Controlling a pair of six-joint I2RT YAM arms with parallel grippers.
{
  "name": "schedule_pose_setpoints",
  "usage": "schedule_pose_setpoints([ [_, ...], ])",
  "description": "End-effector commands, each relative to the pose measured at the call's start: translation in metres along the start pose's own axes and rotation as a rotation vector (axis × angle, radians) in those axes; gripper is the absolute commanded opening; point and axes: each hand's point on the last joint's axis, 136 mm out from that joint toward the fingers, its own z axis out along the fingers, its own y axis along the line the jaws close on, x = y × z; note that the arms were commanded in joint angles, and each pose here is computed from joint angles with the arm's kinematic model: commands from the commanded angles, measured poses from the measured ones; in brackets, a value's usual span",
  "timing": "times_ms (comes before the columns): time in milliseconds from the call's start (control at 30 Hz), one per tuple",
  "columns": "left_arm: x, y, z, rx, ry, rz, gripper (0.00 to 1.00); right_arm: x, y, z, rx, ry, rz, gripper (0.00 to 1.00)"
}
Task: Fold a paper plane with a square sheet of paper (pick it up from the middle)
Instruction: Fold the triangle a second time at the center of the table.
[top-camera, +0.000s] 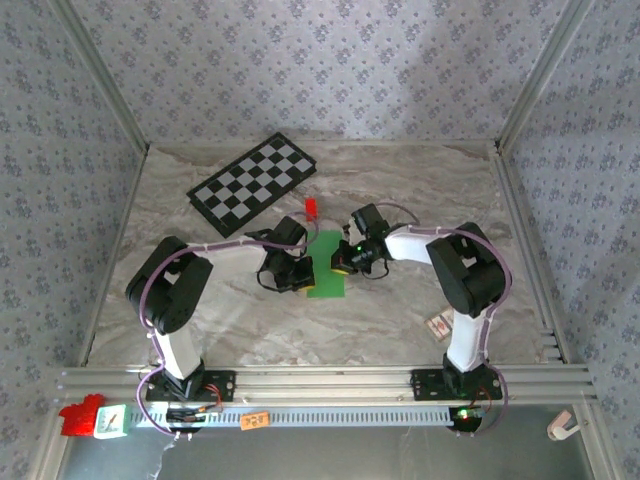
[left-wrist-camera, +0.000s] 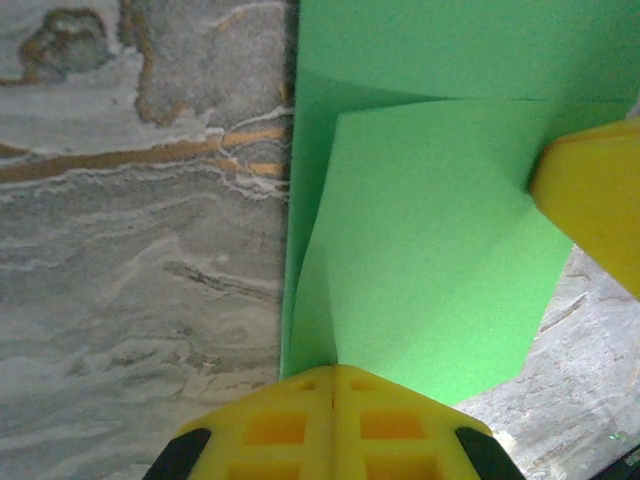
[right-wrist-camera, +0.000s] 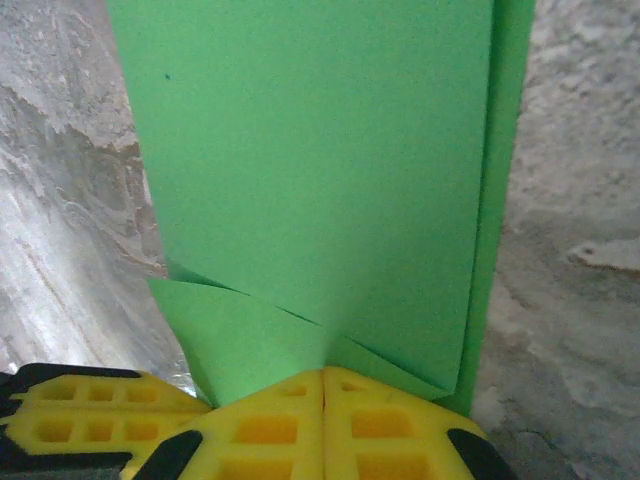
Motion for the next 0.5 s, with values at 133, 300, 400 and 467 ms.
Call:
schedule_pose_setpoints([
  [133, -0.014, -0.043, -0.021, 0.143, -0.065, 0.083, 0.08, 0.007, -0.03, 0.008, 0.119, 0.043, 0.056, 0.06],
  [300, -0.018, -0.054, -0.011, 0.177, -0.055, 0.085, 0.14, 0.011, -0.037, 0.01, 0.146, 0.055, 0.072, 0.06],
  [400, -0.017, -0.051, -0.001, 0.158, -0.033, 0.085, 0.14, 0.012, -0.039, 0.011, 0.153, 0.059, 0.079, 0.06],
  [467, -0.017, -0.047, 0.003, 0.139, -0.023, 0.08, 0.13, 0.013, -0.041, 0.011, 0.157, 0.062, 0.082, 0.06],
])
